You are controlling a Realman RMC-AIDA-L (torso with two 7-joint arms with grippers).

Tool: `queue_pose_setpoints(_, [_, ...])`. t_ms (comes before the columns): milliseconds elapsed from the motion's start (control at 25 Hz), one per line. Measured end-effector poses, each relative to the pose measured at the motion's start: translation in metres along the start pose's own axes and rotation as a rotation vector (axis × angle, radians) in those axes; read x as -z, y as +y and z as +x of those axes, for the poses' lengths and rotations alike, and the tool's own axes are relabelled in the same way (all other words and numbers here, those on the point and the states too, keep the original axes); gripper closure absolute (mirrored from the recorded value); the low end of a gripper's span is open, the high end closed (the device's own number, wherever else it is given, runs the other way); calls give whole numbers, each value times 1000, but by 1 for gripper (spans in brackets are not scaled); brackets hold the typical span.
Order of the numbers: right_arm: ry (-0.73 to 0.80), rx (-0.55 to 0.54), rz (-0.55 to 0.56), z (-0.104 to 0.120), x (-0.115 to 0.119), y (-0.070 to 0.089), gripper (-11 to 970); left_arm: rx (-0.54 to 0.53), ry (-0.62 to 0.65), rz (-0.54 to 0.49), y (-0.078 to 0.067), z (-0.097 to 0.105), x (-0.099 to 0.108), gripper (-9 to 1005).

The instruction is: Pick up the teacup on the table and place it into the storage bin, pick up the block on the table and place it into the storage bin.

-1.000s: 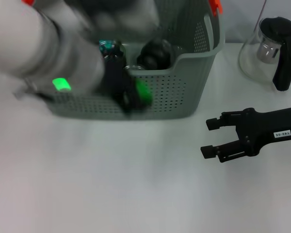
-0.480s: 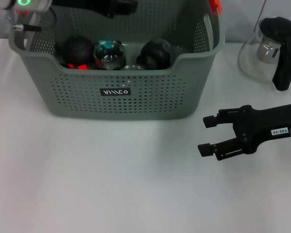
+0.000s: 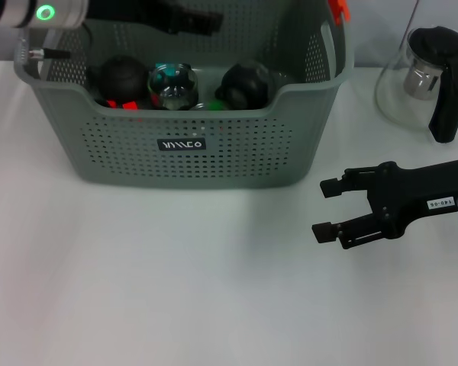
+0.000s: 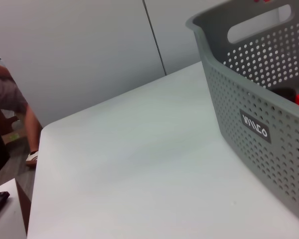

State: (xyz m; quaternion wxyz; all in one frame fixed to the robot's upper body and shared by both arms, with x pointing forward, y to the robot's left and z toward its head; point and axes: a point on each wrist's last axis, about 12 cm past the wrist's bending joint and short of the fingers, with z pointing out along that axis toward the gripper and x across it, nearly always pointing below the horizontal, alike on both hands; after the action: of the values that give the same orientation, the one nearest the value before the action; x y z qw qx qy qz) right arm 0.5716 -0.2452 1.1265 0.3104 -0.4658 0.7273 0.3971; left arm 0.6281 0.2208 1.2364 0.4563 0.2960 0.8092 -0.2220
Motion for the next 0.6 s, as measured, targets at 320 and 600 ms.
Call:
queue_pose_setpoints(320, [-45,27,1,-3,1,1,16,-119,-225,302,-33,32,50,71])
queue_pose_setpoints(600, [-108,106,-37,-4,4,7,16,-132,-294,435,-38,103,75,73])
